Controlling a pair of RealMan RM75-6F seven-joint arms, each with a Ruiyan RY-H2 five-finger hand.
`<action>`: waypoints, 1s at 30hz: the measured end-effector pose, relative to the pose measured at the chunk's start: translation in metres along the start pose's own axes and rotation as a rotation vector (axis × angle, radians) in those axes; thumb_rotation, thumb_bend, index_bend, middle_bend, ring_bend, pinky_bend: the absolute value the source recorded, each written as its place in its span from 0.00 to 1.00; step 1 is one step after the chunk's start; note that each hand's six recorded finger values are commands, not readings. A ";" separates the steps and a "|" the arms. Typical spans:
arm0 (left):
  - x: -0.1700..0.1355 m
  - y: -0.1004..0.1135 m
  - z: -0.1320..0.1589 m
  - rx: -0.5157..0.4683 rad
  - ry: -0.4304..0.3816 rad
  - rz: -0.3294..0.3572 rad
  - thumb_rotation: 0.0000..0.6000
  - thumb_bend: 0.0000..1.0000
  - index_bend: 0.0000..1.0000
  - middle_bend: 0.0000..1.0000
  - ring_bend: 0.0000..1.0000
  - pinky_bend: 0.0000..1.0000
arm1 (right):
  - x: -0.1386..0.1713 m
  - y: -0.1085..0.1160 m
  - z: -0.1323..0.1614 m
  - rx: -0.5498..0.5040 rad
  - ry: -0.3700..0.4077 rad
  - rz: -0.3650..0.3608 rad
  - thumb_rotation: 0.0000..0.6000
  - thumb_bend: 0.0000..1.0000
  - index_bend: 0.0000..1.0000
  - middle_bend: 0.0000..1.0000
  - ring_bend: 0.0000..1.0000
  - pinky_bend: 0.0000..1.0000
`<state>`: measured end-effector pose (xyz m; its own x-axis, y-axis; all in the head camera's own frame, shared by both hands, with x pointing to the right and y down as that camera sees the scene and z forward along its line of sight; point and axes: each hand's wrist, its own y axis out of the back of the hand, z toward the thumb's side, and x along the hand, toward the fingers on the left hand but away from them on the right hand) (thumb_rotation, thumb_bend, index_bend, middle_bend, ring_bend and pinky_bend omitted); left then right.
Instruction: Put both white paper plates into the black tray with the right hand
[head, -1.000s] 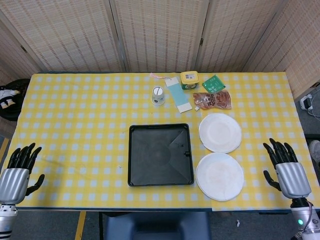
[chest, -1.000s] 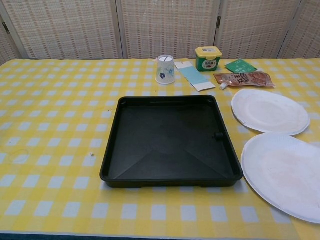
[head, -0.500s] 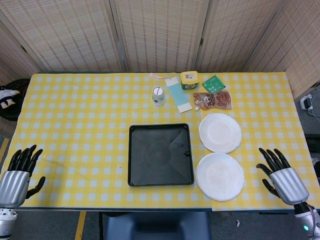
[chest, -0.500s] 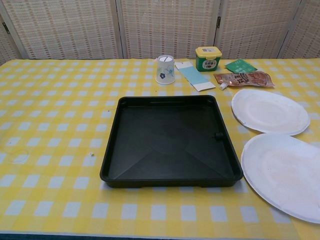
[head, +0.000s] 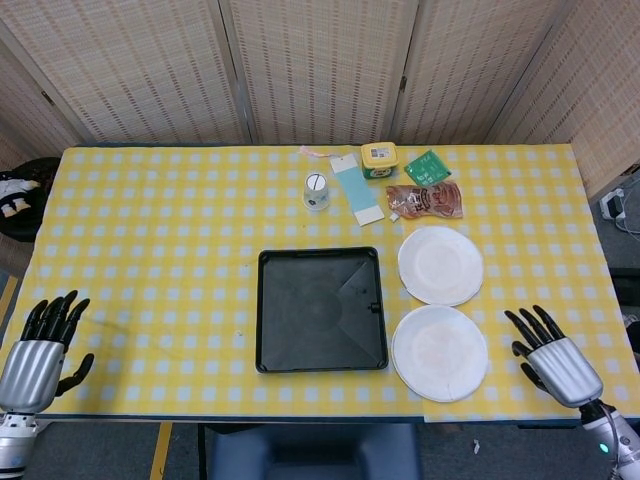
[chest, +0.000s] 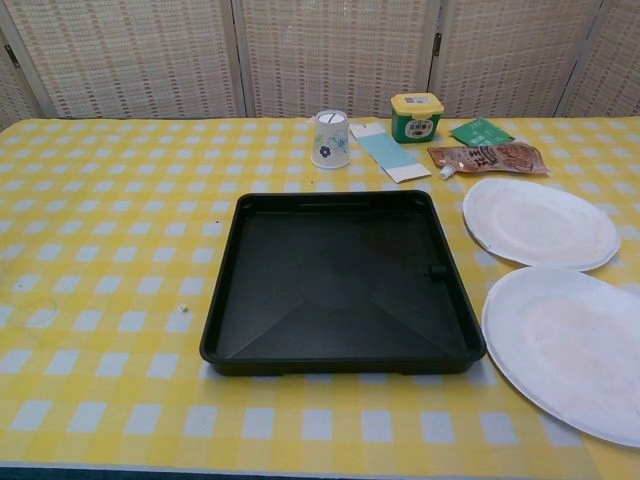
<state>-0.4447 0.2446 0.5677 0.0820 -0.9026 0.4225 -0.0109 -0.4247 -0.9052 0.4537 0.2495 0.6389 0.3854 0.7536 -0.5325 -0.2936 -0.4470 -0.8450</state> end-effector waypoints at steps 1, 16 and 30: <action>0.000 -0.001 0.000 0.001 0.001 -0.002 1.00 0.39 0.01 0.00 0.00 0.00 | -0.002 -0.003 0.000 0.006 0.003 0.002 1.00 0.41 0.50 0.05 0.06 0.00; 0.003 -0.002 -0.002 -0.006 0.013 0.001 1.00 0.39 0.00 0.00 0.00 0.00 | -0.027 -0.030 0.017 0.039 0.066 0.015 1.00 0.41 0.36 0.00 0.05 0.00; 0.002 0.001 -0.005 -0.004 0.026 0.012 1.00 0.39 0.00 0.00 0.00 0.00 | -0.040 -0.038 0.030 0.097 0.116 0.006 1.00 0.41 0.36 0.00 0.05 0.00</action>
<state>-0.4494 0.2415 0.5676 0.0564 -0.9093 0.4122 -0.0159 -0.4137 -0.9103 0.4230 0.2511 0.6942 0.4804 0.6879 -0.5441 -0.3774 -0.3978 -0.8362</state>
